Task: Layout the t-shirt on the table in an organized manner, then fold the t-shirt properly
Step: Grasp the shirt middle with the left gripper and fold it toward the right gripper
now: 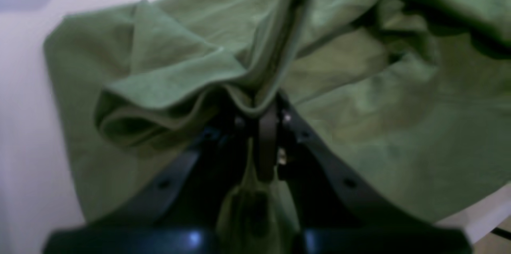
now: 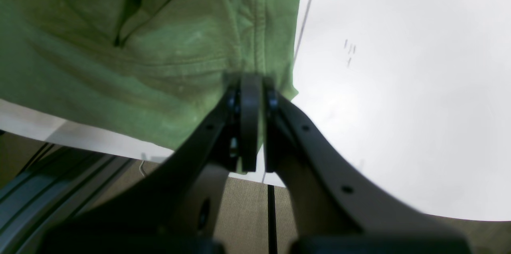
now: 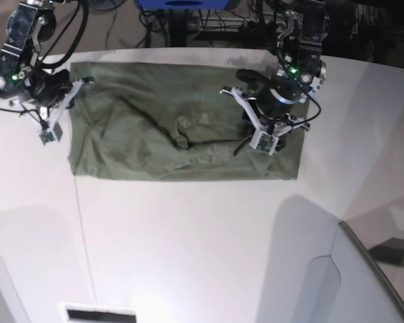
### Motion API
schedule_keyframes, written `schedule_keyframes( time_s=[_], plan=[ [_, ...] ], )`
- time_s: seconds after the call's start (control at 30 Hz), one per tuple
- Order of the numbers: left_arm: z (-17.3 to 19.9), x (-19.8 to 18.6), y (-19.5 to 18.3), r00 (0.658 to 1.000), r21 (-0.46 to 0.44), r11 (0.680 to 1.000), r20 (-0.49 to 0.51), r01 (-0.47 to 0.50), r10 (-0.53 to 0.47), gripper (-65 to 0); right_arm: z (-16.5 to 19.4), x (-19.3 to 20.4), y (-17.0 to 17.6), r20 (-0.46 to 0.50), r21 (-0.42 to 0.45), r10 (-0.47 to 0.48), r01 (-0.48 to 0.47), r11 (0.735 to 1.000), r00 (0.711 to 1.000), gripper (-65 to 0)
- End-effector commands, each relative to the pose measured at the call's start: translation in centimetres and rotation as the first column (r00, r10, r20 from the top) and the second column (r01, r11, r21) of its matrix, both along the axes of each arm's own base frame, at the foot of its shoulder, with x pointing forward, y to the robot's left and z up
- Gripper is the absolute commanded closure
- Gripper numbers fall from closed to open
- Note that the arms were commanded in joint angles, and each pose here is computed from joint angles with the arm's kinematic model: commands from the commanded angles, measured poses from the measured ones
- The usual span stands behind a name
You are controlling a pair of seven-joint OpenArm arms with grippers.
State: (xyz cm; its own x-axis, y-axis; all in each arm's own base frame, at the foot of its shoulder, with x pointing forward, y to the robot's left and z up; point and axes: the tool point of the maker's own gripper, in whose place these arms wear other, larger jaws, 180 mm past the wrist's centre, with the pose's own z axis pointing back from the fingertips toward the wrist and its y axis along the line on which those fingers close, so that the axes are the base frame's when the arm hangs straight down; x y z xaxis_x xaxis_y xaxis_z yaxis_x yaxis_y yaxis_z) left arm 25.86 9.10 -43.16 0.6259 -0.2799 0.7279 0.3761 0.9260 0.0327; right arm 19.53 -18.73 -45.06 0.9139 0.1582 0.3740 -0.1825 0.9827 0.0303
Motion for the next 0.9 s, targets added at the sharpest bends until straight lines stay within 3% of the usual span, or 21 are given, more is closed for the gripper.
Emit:
schedule_keyframes(
  time_s=[0.0, 0.73, 0.87],
  plan=[
    [0.6, 0.7, -0.4, 0.999, -0.017, 1.0, 0.032, 0.007, -0.007, 0.0, 0.7, 0.8, -0.1, 0.036, -0.002, 0.007, -0.007, 1.0, 0.999, -2.9],
    [0.0, 3.7, -2.8, 1.0, -0.07, 0.998, 0.025, -0.001, 0.003, 0.0, 0.8, 1.1, -0.2, 0.042, -0.002, 0.005, -0.005, 1.0, 0.999, -2.9],
    [-0.9, 3.2, -4.2, 0.999, -0.076, 0.996, -0.002, 0.036, -0.037, 0.0, 0.8, 1.1, -0.3, 0.042, -0.005, 0.006, -0.006, 1.0, 0.999, -2.9]
  ],
)
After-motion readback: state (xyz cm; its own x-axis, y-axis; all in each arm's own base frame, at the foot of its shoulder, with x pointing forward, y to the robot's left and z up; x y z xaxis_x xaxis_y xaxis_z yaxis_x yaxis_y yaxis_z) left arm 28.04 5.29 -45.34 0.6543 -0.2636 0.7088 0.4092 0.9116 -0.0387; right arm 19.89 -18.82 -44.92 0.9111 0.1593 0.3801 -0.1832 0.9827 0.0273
